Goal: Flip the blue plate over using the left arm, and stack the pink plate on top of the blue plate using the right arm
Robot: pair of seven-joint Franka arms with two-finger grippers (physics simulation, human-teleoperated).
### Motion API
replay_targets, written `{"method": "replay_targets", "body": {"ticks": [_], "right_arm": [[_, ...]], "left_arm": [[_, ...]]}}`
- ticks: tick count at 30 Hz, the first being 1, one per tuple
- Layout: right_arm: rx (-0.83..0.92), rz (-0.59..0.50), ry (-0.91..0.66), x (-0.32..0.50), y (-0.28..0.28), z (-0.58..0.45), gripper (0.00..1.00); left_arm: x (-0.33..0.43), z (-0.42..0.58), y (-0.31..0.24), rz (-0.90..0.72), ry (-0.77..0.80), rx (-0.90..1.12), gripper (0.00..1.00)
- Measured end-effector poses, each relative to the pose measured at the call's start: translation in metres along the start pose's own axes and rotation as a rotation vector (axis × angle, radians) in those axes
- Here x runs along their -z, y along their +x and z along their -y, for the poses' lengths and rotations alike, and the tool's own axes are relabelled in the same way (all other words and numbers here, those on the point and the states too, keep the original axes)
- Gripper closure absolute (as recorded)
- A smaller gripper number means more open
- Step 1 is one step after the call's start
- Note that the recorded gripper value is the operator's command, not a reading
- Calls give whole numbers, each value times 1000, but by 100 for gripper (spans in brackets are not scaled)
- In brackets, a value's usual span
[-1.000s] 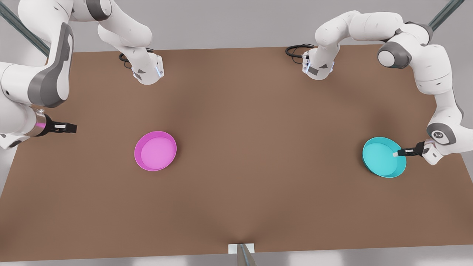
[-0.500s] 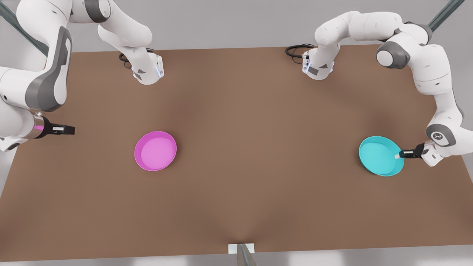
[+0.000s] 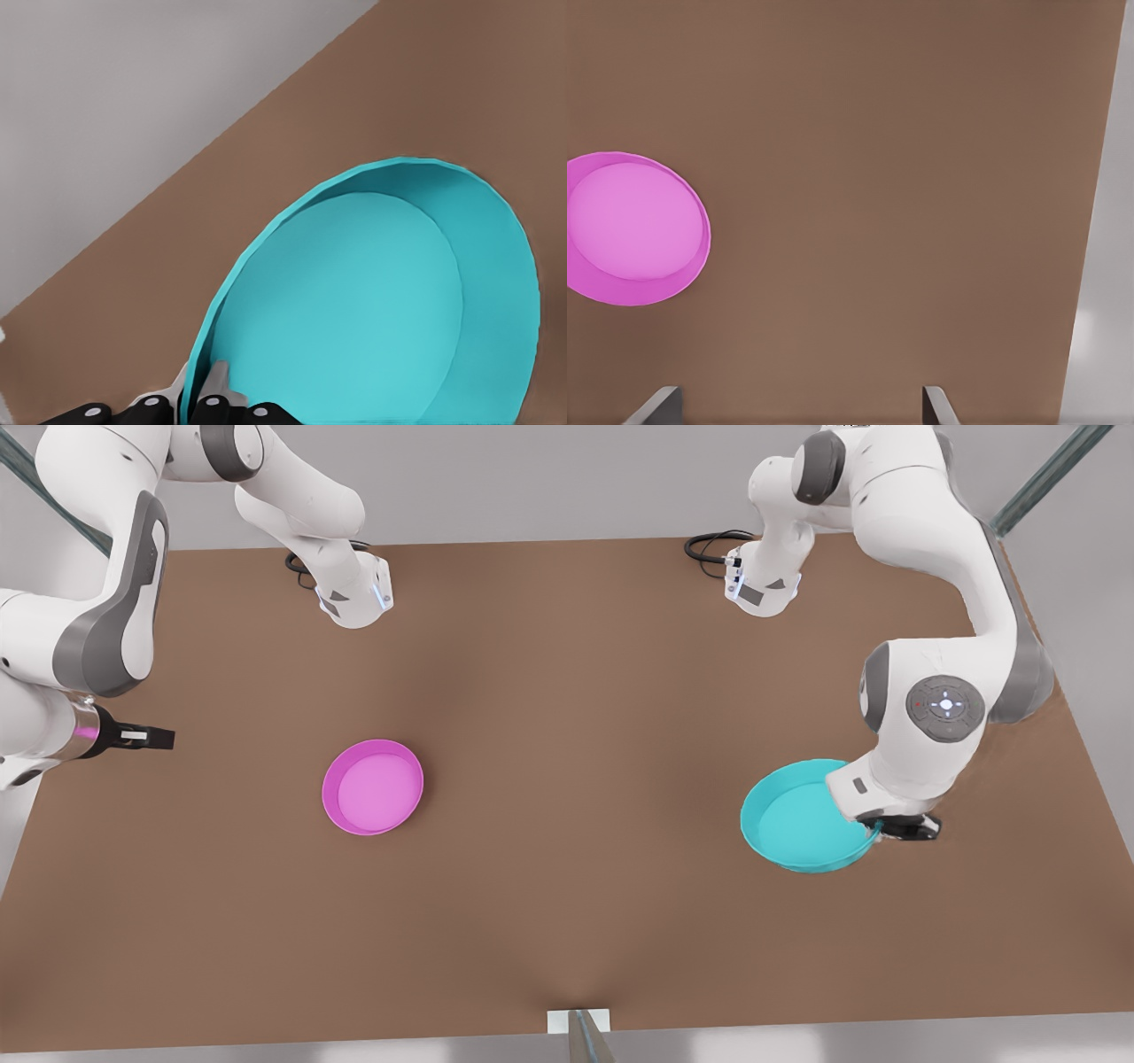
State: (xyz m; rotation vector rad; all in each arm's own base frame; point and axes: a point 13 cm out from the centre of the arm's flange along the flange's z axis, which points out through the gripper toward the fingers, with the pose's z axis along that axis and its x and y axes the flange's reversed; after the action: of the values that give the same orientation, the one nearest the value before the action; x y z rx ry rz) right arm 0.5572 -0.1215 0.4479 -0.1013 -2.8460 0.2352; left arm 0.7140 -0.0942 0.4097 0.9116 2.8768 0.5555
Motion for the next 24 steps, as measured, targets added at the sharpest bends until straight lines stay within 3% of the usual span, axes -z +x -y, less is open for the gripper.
{"method": "replay_targets", "body": {"ticks": [4, 10, 17, 24], "right_arm": [[1, 0, 1, 0, -1, 0, 0], [2, -2, 1, -2, -2, 0, 0], [1, -11, -3, -7, -3, 0, 0], [3, -17, -4, -10, -5, 0, 0]], "left_arm": [[9, 49, -27, -136, -361, 31, 79], [18, 136, -67, -93, -710, 117, 79], [-19, 228, -90, 26, -979, 217, 79], [-58, 262, -69, 133, -1174, 343, 79]]}}
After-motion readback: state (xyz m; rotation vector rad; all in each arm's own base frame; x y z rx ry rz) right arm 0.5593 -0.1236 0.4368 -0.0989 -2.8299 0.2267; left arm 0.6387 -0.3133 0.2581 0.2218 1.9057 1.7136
